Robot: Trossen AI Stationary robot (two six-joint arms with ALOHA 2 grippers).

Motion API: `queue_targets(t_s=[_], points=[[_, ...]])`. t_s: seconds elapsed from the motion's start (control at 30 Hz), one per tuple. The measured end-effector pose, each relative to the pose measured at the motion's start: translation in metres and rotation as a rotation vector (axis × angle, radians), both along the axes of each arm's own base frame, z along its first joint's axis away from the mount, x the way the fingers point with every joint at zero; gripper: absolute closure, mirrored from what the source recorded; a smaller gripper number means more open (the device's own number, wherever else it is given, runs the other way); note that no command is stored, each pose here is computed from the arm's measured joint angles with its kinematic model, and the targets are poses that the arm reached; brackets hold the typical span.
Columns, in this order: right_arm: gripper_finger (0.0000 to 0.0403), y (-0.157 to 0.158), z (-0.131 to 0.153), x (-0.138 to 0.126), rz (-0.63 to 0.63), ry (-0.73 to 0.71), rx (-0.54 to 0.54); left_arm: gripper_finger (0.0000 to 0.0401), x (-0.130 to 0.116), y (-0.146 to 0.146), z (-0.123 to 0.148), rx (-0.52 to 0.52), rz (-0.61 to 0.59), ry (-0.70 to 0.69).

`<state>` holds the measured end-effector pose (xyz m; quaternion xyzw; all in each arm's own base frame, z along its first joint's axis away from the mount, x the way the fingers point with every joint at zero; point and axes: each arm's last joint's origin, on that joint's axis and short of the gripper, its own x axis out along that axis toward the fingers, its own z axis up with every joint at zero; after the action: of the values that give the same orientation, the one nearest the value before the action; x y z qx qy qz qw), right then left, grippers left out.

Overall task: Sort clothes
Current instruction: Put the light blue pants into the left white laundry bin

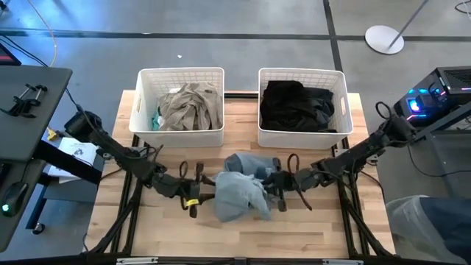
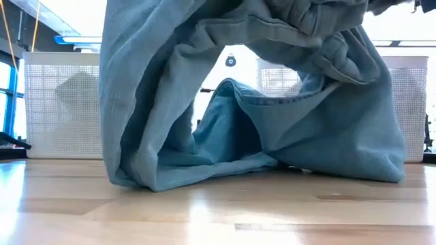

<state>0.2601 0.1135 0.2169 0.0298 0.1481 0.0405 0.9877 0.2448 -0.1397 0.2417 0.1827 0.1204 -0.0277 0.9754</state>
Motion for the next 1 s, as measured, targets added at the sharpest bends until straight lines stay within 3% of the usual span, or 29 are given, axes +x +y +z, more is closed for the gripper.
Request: queue_targets(t_s=[0.07, 0.13, 0.2, 0.27, 0.37, 0.43, 0.53, 0.67, 0.77, 1.0], points=[[0.0372, -0.003, -0.013, -0.004, -0.063, 0.028, 0.059, 0.0271, -0.009, -0.003, 0.010, 0.069, 0.204, 0.041], [0.0372, -0.005, -0.031, -0.009, -0.137, 0.059, 0.108, 0.0280, -0.022, -0.007, 0.015, 0.216, 0.434, 0.056], [0.0372, -0.005, -0.047, -0.012, -0.187, 0.091, 0.139, 0.0290, -0.032, -0.011, 0.019, 0.290, 0.531, 0.041], [0.0372, -0.005, -0.055, -0.012, -0.228, 0.099, 0.189, 0.0299, -0.036, -0.018, 0.024, 0.241, 0.516, 0.020], [0.0372, -0.004, -0.064, -0.010, -0.255, 0.117, 0.212, 0.0307, -0.036, -0.028, 0.024, 0.142, 0.375, 0.057], [0.0371, -0.003, -0.069, -0.007, -0.251, 0.115, 0.204, 0.0306, -0.028, -0.030, 0.022, 0.067, 0.312, 0.071], [0.0371, 0.000, -0.072, -0.002, -0.230, 0.097, 0.190, 0.0289, -0.007, -0.029, 0.017, 0.048, 0.243, 0.073], [0.0371, 0.004, -0.073, 0.005, -0.186, 0.110, 0.177, 0.0245, 0.028, -0.019, 0.005, -0.022, 0.168, 0.053], [0.0371, 0.008, -0.072, 0.007, -0.138, 0.117, 0.149, 0.0198, 0.050, -0.002, -0.008, -0.101, 0.179, 0.065], [0.0371, 0.009, -0.073, 0.007, -0.098, 0.133, 0.110, 0.0104, 0.075, 0.027, -0.037, -0.063, 0.223, 0.163]])
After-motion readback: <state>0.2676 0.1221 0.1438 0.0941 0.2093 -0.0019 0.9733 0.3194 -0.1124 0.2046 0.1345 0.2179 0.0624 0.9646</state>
